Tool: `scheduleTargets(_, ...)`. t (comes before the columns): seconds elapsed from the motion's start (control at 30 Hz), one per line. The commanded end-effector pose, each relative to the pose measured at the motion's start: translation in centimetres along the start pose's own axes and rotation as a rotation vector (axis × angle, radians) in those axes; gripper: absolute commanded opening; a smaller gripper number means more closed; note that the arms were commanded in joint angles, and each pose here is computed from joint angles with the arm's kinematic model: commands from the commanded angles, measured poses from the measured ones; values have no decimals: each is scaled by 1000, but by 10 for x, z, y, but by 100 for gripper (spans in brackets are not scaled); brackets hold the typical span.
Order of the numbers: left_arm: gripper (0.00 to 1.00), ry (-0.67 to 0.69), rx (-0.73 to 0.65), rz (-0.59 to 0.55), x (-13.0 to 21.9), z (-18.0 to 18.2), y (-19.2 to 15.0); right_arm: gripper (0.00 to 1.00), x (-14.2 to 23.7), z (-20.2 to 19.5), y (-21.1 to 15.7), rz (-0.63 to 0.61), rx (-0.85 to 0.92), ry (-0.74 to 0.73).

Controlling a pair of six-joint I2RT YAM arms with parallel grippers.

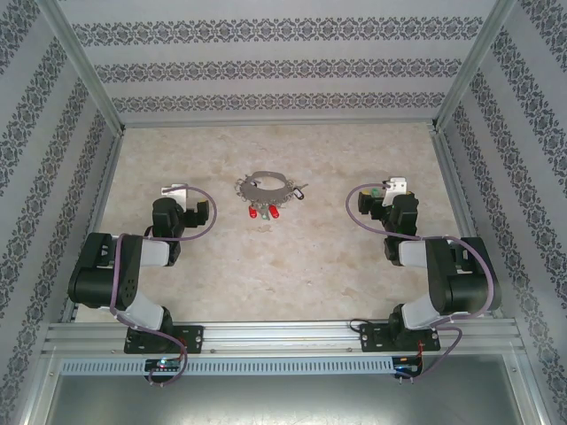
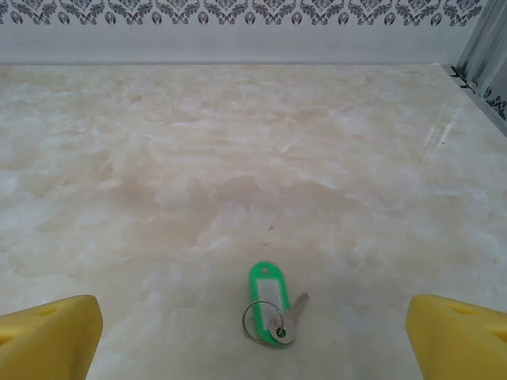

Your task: Put the keys on the keyring

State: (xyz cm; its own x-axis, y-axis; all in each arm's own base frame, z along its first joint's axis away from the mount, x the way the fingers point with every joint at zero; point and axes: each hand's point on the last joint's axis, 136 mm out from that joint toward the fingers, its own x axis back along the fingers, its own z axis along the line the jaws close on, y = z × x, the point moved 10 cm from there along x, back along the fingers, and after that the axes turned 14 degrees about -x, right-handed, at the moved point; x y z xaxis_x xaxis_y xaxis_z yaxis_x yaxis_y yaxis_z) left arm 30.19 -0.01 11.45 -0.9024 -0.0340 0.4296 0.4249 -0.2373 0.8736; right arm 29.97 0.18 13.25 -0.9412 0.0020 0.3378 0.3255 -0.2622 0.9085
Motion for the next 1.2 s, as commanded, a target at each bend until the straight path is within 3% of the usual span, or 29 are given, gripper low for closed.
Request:
scheduleTargets(0.0, 99, 7, -4, -33, -2, 5, 8, 98, -2, 2, 5, -26, -2, 16)
scheduleTargets(1.17, 99, 5, -1, -33, -3, 6, 8, 98, -2, 2, 5, -30, -1, -2)
